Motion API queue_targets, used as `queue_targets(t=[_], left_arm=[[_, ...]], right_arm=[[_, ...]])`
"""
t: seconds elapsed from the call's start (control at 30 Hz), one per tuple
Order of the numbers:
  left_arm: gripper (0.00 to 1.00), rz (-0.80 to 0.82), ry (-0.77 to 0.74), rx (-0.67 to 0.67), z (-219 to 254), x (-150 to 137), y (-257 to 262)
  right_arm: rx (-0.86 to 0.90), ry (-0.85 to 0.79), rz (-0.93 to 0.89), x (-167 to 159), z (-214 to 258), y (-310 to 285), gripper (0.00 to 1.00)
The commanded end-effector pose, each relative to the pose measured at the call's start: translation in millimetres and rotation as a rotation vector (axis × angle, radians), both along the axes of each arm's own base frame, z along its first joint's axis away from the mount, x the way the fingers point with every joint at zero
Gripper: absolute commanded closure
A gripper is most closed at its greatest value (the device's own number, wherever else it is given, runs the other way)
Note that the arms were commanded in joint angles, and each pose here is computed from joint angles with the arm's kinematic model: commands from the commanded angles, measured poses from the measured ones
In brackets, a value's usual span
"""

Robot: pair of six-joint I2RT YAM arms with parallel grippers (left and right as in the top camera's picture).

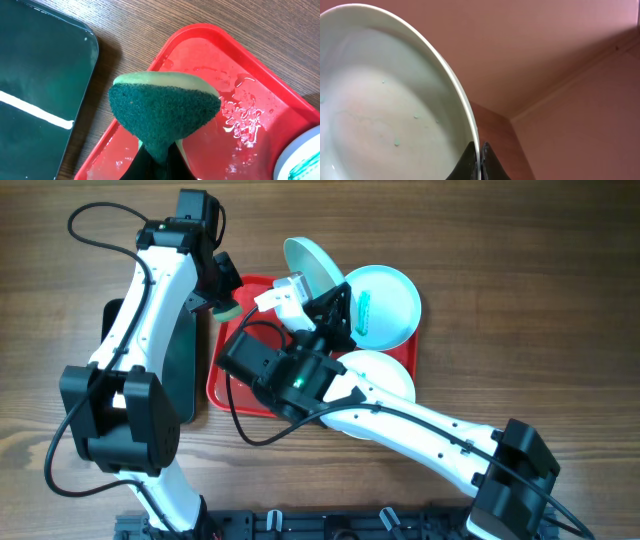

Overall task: Clean dirty plates on tray and stack at the side
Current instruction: 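Lift the cleaned plate with the right gripper and place it right of the tray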

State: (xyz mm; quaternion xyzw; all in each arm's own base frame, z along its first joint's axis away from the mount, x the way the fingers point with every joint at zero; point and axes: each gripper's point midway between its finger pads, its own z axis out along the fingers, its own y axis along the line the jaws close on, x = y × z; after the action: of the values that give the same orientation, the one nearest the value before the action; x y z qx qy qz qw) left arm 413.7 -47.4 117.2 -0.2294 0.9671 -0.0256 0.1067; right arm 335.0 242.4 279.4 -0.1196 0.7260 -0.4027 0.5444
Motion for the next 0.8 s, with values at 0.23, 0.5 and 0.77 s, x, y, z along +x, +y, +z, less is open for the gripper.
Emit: queue_targets(t=[0.23,0.5,0.77], left_arm=[[0.96,-0.013,-0.052,-0.017,18,5,-1],[0.96,-0.013,-0.051,-0.017,18,5,-1],[0.96,-0.013,-0.051,-0.017,18,5,-1]], right_arm=[[0.198,0.417,0.159,3,-72,17,0.96],[0.903,0.904,0.207,28,-102,-40,0.96],[1.23,0.793,-0.29,45,-135,-229,0.96]])
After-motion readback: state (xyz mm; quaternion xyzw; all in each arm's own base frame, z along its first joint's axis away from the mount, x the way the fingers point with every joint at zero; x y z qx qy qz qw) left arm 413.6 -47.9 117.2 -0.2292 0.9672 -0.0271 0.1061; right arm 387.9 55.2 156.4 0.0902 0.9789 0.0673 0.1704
